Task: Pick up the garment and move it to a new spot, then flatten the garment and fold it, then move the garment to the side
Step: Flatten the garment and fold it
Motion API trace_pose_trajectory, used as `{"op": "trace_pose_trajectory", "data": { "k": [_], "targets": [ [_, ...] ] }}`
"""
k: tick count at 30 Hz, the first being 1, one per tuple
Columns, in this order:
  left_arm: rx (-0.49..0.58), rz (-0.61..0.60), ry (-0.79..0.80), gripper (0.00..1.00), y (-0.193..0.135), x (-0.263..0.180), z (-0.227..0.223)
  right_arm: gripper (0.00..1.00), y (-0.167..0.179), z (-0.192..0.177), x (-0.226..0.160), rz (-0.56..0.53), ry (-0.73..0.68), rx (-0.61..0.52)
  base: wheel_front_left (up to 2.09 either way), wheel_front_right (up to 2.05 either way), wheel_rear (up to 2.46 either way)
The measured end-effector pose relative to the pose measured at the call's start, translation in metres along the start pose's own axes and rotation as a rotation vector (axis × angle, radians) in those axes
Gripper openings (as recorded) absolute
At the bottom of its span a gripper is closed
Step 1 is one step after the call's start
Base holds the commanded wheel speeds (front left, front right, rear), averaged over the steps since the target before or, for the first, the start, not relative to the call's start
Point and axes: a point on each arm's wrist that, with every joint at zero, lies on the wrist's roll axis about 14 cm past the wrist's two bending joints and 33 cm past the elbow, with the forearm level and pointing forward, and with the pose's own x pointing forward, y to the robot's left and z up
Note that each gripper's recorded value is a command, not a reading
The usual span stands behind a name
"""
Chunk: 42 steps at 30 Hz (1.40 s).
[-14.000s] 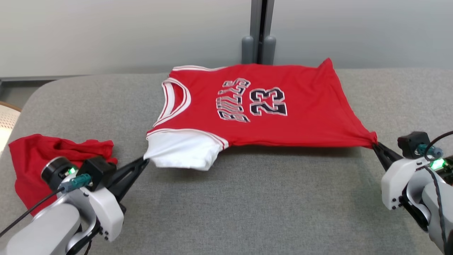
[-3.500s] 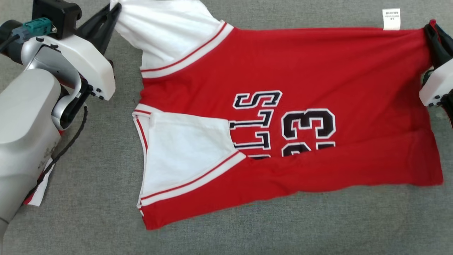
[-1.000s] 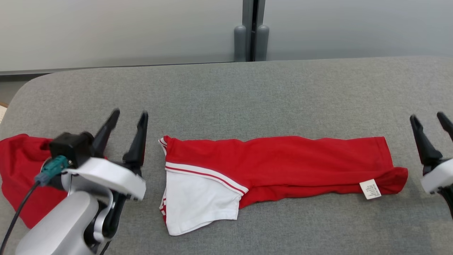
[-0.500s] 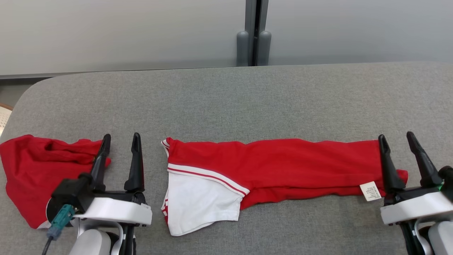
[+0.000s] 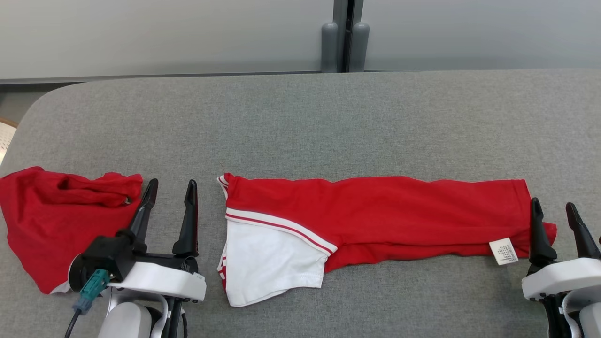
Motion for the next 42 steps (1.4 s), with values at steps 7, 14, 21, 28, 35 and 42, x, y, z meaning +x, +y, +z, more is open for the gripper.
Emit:
{"op": "trace_pose_trajectory", "data": {
  "k": [7, 14, 21, 28, 35, 42],
  "targets": [
    [0.009, 0.004, 0.060, 1.00, 0.005, 0.002, -0.020, 1.00, -0.014, -0.041, 0.013, -0.104, 0.141, 0.080, 0.00, 0.00, 0.00],
    [0.017, 0.003, 0.070, 1.00, 0.007, 0.006, -0.024, 1.00, -0.010, -0.076, 0.007, -0.131, 0.245, 0.132, 0.00, 0.00, 0.00],
    [0.013, -0.011, 0.067, 1.00, 0.003, 0.009, -0.023, 0.00, -0.007, -0.078, 0.007, -0.136, 0.242, 0.160, 0.00, 0.00, 0.00],
    [0.009, -0.026, 0.061, 1.00, -0.003, 0.011, -0.022, 0.00, -0.049, -0.064, -0.001, -0.235, 0.194, 0.150, 0.00, 0.00, 0.00],
    [0.002, -0.025, 0.060, 1.00, -0.004, 0.011, -0.021, 0.00, -0.115, -0.029, -0.006, -0.362, 0.132, 0.045, 0.00, 0.00, 0.00],
    [-0.005, -0.024, 0.046, 1.00, -0.005, 0.009, -0.016, 0.00, -0.120, 0.004, 0.002, -0.384, 0.039, 0.008, 0.00, 0.00, 0.00]
  ]
}}
